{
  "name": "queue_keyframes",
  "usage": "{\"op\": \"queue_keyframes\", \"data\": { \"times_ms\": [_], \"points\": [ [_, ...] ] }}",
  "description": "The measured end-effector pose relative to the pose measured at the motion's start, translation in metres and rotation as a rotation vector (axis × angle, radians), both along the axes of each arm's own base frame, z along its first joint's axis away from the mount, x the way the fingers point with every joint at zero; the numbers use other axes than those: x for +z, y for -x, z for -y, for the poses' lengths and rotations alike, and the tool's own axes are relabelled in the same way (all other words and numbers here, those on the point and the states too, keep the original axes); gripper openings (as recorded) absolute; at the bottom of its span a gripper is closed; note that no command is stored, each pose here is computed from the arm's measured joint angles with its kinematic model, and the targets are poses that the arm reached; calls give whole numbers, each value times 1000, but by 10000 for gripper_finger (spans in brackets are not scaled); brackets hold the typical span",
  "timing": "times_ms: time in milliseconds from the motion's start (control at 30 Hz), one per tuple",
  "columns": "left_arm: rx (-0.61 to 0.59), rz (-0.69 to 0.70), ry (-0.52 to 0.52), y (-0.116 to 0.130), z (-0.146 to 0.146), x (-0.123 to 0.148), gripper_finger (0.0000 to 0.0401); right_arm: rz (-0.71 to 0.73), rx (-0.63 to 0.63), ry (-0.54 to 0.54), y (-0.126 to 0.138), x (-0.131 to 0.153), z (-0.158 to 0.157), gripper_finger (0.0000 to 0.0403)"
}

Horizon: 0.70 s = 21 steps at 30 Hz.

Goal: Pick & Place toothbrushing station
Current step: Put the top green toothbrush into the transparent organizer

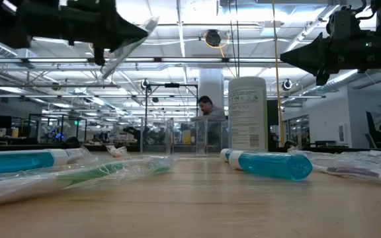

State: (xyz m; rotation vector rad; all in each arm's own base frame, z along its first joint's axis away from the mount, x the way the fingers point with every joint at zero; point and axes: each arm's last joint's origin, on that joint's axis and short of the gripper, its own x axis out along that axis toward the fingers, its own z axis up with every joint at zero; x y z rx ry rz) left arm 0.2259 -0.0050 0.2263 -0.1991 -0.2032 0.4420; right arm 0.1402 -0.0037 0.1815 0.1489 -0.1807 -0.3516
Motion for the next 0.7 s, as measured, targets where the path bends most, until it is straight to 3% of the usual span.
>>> {"op": "queue_keyframes", "data": {
  "times_ms": [367,700],
  "points": [
    [96,-30,-48,-58,-3,0,4,-1,1,0,0,0,0,4],
    [132,47,-130,-79,-4,-25,3,-2,2,0,0,0,0,4]
  ]
}}
